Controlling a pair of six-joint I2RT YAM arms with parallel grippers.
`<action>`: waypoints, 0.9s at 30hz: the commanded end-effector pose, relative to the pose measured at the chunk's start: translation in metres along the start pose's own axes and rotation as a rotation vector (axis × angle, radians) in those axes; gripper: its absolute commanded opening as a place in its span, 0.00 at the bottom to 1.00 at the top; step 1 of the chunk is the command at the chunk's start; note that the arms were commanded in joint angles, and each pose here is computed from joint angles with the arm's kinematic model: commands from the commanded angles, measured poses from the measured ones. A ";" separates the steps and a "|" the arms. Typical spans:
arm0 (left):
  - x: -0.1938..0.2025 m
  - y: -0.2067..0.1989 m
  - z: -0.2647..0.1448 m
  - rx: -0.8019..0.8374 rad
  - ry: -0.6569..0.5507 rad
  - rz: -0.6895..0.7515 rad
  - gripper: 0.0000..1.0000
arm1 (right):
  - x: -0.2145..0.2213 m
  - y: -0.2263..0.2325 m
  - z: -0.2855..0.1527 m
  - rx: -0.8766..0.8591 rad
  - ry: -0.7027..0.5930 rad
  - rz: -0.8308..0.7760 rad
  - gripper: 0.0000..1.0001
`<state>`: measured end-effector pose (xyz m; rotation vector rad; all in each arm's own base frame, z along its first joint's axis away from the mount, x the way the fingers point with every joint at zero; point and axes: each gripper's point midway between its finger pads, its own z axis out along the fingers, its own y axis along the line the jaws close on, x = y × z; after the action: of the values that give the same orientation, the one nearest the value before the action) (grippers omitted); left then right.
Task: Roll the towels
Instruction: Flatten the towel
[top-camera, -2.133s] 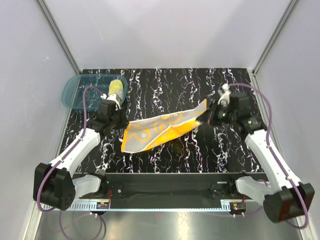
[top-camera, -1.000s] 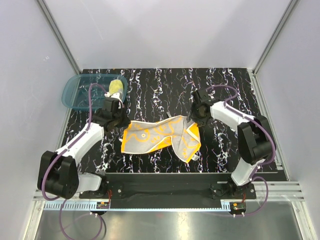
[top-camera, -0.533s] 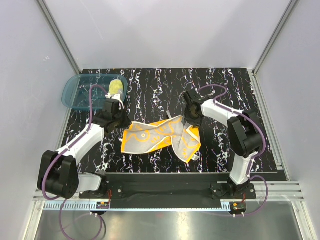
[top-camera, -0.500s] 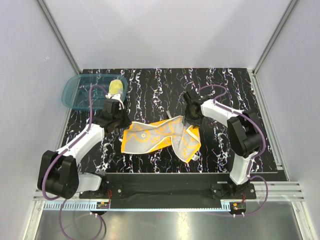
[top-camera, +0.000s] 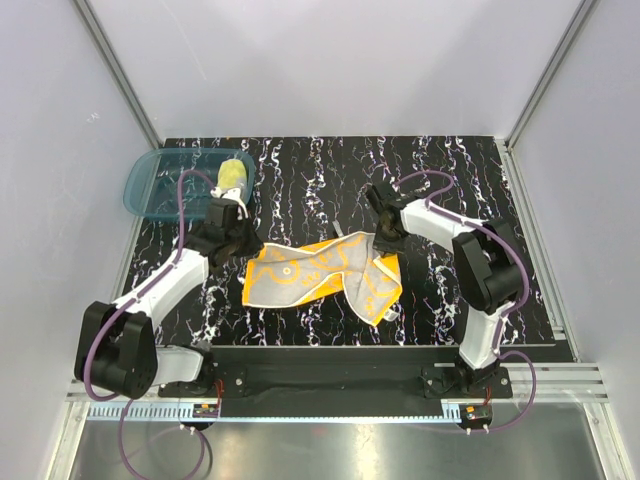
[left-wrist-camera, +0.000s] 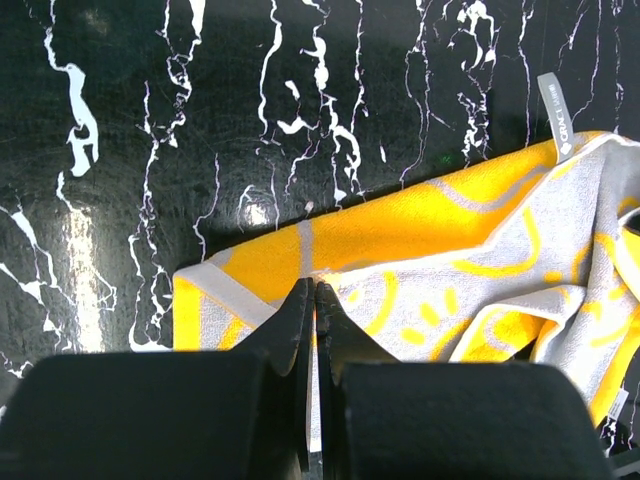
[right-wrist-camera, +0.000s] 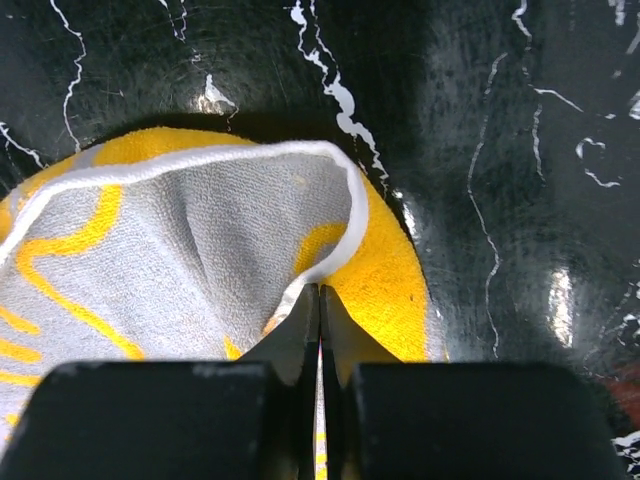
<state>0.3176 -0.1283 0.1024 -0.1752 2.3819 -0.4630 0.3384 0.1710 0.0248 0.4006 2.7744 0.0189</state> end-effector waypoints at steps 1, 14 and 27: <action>-0.018 -0.003 -0.009 0.011 -0.097 0.005 0.00 | -0.015 -0.002 -0.030 -0.016 -0.086 0.006 0.00; -0.030 -0.004 -0.045 0.014 -0.196 -0.018 0.00 | -0.013 -0.002 -0.077 -0.137 -0.134 0.008 0.43; -0.018 -0.002 -0.039 0.026 -0.176 -0.021 0.00 | 0.032 0.000 -0.033 0.025 -0.049 -0.165 0.50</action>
<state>0.2971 -0.1145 0.1306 -0.2211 2.2657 -0.4580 0.2972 0.1960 0.0476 0.1890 2.7742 0.0605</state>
